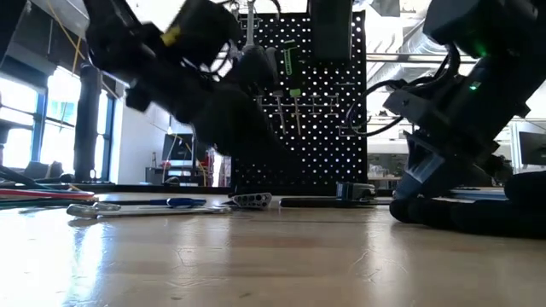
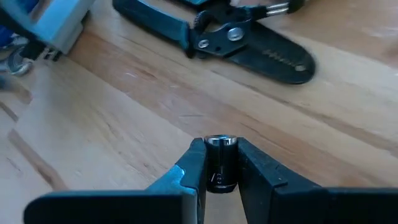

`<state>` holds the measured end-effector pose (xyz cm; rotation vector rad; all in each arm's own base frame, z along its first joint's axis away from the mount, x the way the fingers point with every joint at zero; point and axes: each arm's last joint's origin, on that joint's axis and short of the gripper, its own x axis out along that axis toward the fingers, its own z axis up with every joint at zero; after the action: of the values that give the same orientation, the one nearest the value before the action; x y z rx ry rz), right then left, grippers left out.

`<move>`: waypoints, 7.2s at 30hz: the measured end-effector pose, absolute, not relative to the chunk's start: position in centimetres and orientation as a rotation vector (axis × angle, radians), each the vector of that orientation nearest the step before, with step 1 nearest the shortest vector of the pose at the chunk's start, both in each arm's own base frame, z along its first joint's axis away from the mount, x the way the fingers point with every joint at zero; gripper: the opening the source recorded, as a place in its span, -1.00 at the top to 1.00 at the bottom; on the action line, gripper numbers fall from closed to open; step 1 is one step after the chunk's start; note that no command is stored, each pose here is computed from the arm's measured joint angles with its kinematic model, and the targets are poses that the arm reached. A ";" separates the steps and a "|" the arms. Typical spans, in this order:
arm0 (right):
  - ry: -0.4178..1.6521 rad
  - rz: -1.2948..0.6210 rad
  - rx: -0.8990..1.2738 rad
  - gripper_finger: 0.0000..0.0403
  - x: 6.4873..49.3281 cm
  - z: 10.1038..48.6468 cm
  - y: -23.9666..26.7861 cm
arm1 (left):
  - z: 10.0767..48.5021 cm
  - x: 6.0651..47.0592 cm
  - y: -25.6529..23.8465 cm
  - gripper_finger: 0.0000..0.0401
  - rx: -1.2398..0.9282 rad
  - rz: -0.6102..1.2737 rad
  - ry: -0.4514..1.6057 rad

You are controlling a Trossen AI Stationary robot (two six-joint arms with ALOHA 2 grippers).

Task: Hang tools onto peg board
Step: Put the socket into the black bin on the peg board

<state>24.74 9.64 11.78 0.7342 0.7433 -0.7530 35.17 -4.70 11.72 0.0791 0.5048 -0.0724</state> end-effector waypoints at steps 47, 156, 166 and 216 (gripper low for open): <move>0.286 -0.548 0.793 0.71 29.6 15.1 8.2 | 12.1 37.0 -5.5 -0.32 0.283 0.219 0.234; 0.529 -0.630 0.242 0.34 23.6 16.6 10.3 | 48.7 37.8 15.5 0.50 0.448 0.255 0.251; 0.529 -0.628 0.241 0.34 23.6 16.7 10.3 | 47.8 38.2 16.2 0.47 0.437 0.243 0.281; 0.593 -0.905 -0.378 0.34 26.2 27.2 7.2 | 51.4 29.6 6.7 0.01 0.515 0.297 0.595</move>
<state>26.24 7.19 27.16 -0.3783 0.5931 -0.9052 29.59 6.70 51.44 0.5150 0.5951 0.2969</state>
